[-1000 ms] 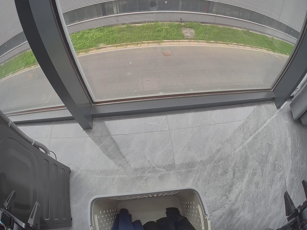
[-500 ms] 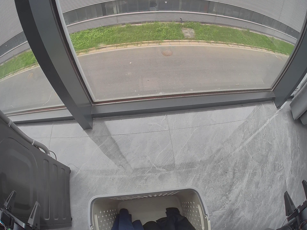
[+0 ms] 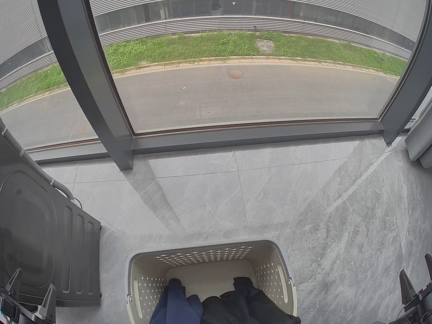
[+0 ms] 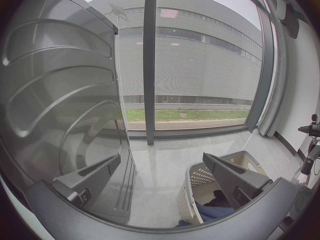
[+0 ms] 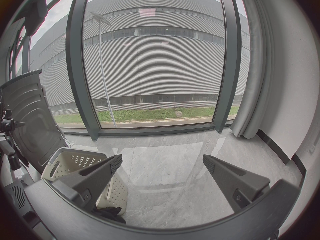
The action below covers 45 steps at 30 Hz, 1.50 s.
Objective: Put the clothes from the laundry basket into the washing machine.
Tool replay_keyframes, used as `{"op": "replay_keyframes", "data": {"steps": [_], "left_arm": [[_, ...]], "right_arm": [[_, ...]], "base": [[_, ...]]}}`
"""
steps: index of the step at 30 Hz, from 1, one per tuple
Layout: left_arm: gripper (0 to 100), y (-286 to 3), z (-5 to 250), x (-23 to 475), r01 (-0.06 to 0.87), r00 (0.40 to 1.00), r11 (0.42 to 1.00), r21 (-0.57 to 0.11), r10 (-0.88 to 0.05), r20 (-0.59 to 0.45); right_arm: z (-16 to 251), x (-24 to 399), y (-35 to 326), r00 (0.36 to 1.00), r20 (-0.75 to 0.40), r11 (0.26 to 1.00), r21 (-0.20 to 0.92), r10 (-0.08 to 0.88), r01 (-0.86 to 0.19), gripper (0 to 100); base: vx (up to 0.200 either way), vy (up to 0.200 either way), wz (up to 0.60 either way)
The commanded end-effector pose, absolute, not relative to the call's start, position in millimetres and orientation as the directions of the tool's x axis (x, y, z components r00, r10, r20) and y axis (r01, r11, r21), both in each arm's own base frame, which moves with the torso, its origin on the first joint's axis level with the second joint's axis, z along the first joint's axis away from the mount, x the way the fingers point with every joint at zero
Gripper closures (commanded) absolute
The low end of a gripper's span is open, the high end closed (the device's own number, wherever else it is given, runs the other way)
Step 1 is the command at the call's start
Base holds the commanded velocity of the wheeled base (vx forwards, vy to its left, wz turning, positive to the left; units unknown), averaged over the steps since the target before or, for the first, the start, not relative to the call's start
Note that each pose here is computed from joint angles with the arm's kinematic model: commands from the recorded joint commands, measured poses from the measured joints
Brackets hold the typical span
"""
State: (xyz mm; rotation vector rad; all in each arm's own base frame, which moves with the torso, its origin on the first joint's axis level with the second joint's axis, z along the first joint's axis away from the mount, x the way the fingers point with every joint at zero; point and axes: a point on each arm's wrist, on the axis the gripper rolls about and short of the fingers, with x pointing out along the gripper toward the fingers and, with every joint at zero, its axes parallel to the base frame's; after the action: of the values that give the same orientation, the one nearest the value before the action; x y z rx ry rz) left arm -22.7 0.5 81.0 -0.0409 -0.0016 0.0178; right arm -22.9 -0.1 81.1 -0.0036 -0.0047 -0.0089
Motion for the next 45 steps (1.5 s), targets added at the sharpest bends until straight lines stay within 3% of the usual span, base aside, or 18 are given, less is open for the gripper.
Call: {"op": "replay_keyframes", "data": {"steps": [1,39,45], "left_arm": [[0,0.5,75.7,-22.7,-0.018,1.000,0.999,-0.041,0.018,0.000],[0,0.5,76.1,-22.8,-0.018,1.000,0.999,-0.040,0.018,0.002],[0,0.5,76.1,-22.8,-0.018,1.000,0.999,-0.038,0.018,0.002]], "right_arm": [[75.8,-22.8,-0.1,1.000,0.003,1.000,-0.005,-0.009,0.009,0],[76.0,-22.8,-0.2,1.000,0.005,1.000,-0.001,-0.008,0.008,0],[76.0,-22.8,-0.2,1.000,0.005,1.000,-0.003,-0.006,0.006,0]], "base": [[-0.200,0.000,0.00],[-0.200,0.000,0.00],[0.000,0.000,0.00]]}}
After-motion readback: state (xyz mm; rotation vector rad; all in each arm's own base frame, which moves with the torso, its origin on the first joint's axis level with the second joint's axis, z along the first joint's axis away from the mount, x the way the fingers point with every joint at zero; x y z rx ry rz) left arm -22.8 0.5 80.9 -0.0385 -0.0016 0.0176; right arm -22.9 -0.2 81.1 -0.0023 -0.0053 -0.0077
